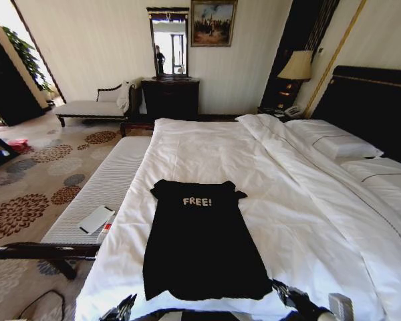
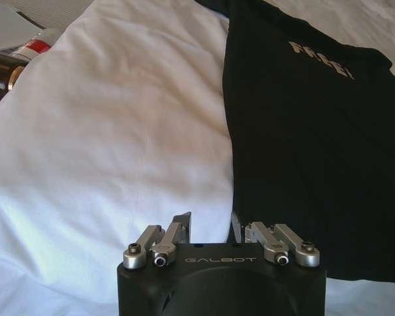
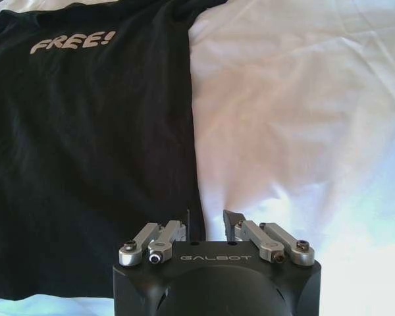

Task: Fold the clothes on the bed.

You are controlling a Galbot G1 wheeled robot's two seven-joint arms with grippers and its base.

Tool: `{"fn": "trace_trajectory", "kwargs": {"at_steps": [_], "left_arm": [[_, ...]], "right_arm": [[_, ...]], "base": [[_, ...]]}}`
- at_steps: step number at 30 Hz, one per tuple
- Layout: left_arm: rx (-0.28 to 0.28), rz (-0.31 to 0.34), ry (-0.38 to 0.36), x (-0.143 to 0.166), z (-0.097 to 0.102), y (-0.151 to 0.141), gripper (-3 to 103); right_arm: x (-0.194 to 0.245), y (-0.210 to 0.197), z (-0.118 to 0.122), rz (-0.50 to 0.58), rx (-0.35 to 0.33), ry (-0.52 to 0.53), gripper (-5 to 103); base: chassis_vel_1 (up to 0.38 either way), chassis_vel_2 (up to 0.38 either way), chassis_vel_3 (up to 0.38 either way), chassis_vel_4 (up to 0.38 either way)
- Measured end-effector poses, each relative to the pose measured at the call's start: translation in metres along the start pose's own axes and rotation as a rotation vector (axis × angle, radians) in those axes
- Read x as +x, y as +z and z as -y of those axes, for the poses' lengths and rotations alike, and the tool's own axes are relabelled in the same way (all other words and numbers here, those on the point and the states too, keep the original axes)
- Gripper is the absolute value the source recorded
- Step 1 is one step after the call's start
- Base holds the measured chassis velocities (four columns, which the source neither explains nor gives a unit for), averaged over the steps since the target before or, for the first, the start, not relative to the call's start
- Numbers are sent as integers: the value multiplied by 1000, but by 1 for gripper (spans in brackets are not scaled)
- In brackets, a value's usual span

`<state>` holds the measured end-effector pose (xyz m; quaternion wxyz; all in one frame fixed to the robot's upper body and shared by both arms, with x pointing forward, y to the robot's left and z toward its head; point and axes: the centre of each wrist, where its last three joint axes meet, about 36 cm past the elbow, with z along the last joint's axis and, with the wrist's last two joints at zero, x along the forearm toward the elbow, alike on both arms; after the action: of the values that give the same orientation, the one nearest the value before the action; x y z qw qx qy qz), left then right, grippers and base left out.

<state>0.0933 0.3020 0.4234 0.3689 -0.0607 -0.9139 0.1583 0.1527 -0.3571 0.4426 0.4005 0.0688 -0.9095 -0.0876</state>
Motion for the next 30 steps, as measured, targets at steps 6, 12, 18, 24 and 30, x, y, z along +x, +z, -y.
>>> {"fn": "trace_trajectory", "kwargs": {"at_steps": [6, 12, 18, 24, 30], "left_arm": [[-15, 33, -12, -3, 1, -6, 56], [-31, 166, -37, -15, 3, -33, 83], [-77, 275, -49, -34, 7, -53, 97], [-74, 343, -45, -56, 22, -79, 100], [-57, 358, -3, -67, 43, -94, 100]], "right_arm": [[0, -10, 0, 31, 14, -5, 51], [-11, -41, 6, 157, 2, -62, 73], [-36, -74, 22, 292, 0, -115, 94], [-75, -115, 66, 372, 4, -148, 100], [-114, -155, 95, 413, 197, -241, 100]], "base": [[0, 0, 0, 0], [0, 0, 0, 0], [0, 0, 0, 0], [0, 0, 0, 0], [0, 0, 0, 0]]}}
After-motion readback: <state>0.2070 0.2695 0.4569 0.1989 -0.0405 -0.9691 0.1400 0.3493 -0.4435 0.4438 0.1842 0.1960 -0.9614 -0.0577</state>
